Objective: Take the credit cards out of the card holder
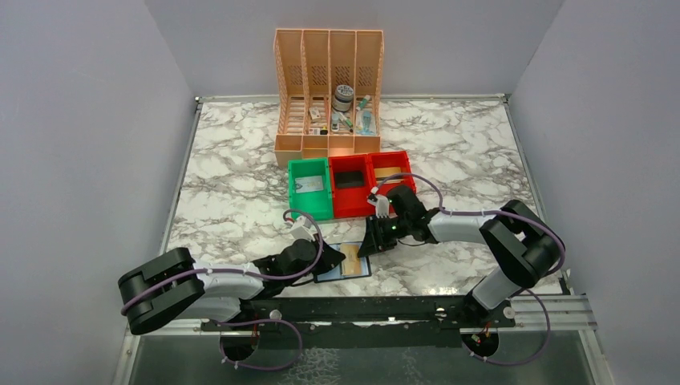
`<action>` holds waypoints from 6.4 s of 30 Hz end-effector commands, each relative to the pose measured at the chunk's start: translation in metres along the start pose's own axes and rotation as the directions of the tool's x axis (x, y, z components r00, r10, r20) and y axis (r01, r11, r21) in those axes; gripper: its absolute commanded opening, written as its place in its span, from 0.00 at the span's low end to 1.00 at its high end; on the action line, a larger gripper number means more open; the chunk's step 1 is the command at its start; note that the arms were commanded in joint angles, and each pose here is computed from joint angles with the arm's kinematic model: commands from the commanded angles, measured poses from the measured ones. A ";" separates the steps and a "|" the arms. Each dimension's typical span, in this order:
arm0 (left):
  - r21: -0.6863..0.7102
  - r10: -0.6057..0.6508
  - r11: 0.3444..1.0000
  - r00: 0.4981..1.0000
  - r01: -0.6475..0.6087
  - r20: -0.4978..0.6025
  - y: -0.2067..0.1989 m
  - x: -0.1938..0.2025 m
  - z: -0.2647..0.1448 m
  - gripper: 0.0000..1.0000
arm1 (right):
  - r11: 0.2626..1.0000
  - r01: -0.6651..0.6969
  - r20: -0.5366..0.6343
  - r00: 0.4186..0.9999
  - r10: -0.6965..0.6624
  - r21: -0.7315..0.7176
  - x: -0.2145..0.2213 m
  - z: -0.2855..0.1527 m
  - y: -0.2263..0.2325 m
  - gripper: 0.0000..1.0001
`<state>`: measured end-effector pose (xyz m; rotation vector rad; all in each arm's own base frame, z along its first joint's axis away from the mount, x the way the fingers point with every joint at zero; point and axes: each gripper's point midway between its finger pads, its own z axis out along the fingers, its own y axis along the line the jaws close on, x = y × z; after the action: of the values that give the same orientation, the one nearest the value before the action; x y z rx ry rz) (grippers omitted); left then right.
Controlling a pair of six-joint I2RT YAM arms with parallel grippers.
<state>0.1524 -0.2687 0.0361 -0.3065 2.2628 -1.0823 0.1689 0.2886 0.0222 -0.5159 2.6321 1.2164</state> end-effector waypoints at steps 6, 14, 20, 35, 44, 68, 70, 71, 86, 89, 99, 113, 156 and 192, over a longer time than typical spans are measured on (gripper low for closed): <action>-0.060 0.021 0.998 1.000 -0.021 0.008 0.019 0.001 -0.003 0.13 | 0.998 0.033 -0.003 0.999 -0.033 0.057 0.002 -0.003 -0.008 0.27; -0.050 0.021 0.999 1.000 -0.020 0.007 0.016 0.001 -0.004 0.11 | 0.983 0.142 0.079 0.988 -0.133 -0.115 -0.016 -0.018 0.039 0.28; -0.045 0.019 0.999 1.000 -0.018 0.009 0.014 0.000 -0.004 0.12 | 0.987 0.122 0.035 0.992 -0.119 -0.102 -0.007 0.000 0.040 0.28; -0.036 0.001 0.999 1.000 -0.001 -0.013 0.015 0.005 -0.007 0.24 | 0.993 -0.025 -0.011 1.000 0.027 0.114 0.021 0.018 -0.020 0.28; -0.034 -0.039 0.999 0.999 0.039 0.015 0.019 0.001 -0.011 0.21 | 0.987 -0.052 -0.002 0.999 0.053 0.149 0.022 0.018 -0.028 0.27; 0.012 -0.052 0.999 0.997 0.051 0.061 0.025 -0.006 -0.027 0.00 | 0.983 -0.040 0.019 0.999 0.037 0.179 0.015 0.015 -0.029 0.27; 0.004 -0.046 0.999 0.997 0.046 0.062 0.026 -0.007 -0.027 0.00 | 0.985 -0.034 0.019 0.999 0.032 0.169 0.013 0.015 -0.026 0.27; 0.000 -0.044 0.999 0.997 0.044 0.063 0.026 -0.007 -0.027 0.00 | 0.986 -0.029 0.018 0.999 0.026 0.163 0.012 0.014 -0.024 0.27; 0.006 -0.030 1.000 0.998 0.030 0.060 0.017 -0.009 -0.024 0.00 | 0.976 0.163 0.103 0.983 -0.149 -0.141 -0.022 -0.004 0.056 0.29; 0.005 -0.031 1.000 0.998 0.031 0.061 0.018 -0.009 -0.024 0.00 | 0.971 0.154 0.062 0.987 -0.146 -0.181 -0.015 0.003 0.056 0.30; 0.017 -0.007 1.000 0.999 0.006 0.035 0.011 -0.006 -0.022 0.17 | 0.999 0.022 -0.022 1.000 -0.021 0.029 0.007 0.026 -0.003 0.30; 0.112 0.053 0.992 0.999 -0.051 -0.008 -0.009 0.001 -0.023 0.27 | 0.995 -0.019 0.004 1.000 0.018 0.098 0.012 0.025 -0.018 0.29; 0.061 0.125 0.990 0.988 -0.130 0.086 -0.019 -0.032 -0.052 0.00 | 0.987 0.067 0.430 0.894 -0.124 0.145 -0.076 -0.068 0.013 0.62; 0.514 -0.007 0.858 1.000 0.005 0.002 -0.102 -0.047 -0.054 0.00 | 0.838 0.222 0.325 0.944 -0.057 -0.498 -0.046 -0.055 0.106 0.45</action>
<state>0.1531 -0.2777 0.1462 -0.0953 1.9282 -1.5712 0.1639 0.3179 0.1347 -0.5275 2.0132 1.8209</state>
